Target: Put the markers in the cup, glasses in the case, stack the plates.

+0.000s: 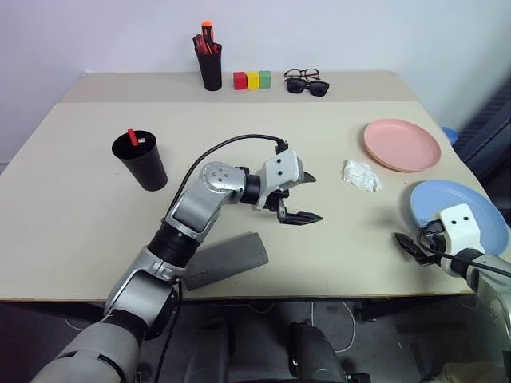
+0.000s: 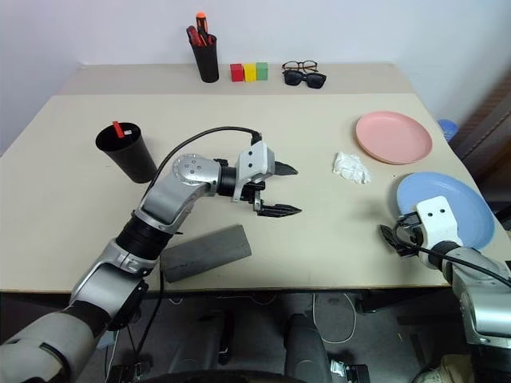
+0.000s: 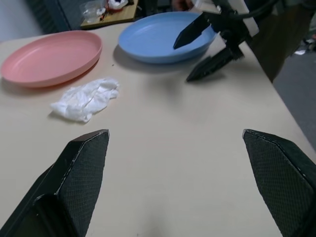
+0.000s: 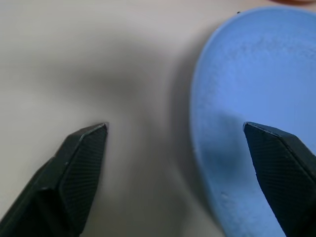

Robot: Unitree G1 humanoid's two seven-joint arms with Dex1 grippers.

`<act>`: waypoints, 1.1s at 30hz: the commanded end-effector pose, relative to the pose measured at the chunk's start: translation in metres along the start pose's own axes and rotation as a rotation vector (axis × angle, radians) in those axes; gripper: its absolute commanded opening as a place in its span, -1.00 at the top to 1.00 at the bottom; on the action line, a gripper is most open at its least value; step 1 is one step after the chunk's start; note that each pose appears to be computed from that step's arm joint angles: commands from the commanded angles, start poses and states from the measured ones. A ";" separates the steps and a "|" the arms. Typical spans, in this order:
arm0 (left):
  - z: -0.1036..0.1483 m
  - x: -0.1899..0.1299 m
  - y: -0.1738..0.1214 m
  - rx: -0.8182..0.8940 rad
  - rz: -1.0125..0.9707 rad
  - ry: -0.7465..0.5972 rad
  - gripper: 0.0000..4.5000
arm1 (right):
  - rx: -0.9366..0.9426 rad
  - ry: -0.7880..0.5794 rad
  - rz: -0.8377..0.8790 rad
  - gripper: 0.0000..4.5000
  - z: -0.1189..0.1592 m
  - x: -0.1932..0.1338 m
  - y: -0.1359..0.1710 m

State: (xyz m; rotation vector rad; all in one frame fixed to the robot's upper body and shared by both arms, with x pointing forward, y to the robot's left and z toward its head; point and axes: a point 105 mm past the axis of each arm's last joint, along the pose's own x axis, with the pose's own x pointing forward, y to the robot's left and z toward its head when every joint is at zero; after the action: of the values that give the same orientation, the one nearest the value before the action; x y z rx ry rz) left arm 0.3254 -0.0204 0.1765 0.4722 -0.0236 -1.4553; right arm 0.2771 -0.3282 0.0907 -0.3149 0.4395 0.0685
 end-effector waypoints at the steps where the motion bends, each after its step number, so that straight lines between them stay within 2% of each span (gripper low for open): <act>1: 0.009 -0.002 0.001 0.032 0.021 -0.022 -1.00 | 0.018 0.014 -0.054 -0.14 -0.005 0.000 -0.013; 4: 0.008 -0.002 0.000 0.033 0.024 -0.019 -1.00 | 0.025 0.014 -0.066 0.59 -0.005 0.001 -0.015; 6: 0.007 -0.002 -0.001 0.033 0.025 -0.019 -1.00 | 0.027 0.014 -0.069 1.00 -0.005 0.000 -0.015; 15: 0.009 0.004 -0.003 0.037 0.024 -0.028 -1.00 | -0.010 -0.003 -0.174 1.00 0.004 -0.008 -0.028; 22: 0.011 0.009 -0.001 0.020 0.041 -0.049 -1.00 | -0.162 -0.222 -0.278 1.00 0.082 -0.003 -0.048; 27: 0.012 0.011 0.001 0.002 0.078 -0.062 -1.00 | -0.252 -0.318 -0.221 1.00 0.119 0.036 -0.047; 33: 0.008 0.004 -0.002 -0.023 0.136 -0.054 -1.00 | -0.296 -0.417 -0.128 1.00 0.162 0.084 -0.032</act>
State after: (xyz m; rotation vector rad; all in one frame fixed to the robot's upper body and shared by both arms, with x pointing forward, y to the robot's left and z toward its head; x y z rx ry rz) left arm 0.3256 -0.0258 0.1681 0.3996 -0.0240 -1.3489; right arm 0.4149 -0.3099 0.1833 -0.5775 0.0617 0.0669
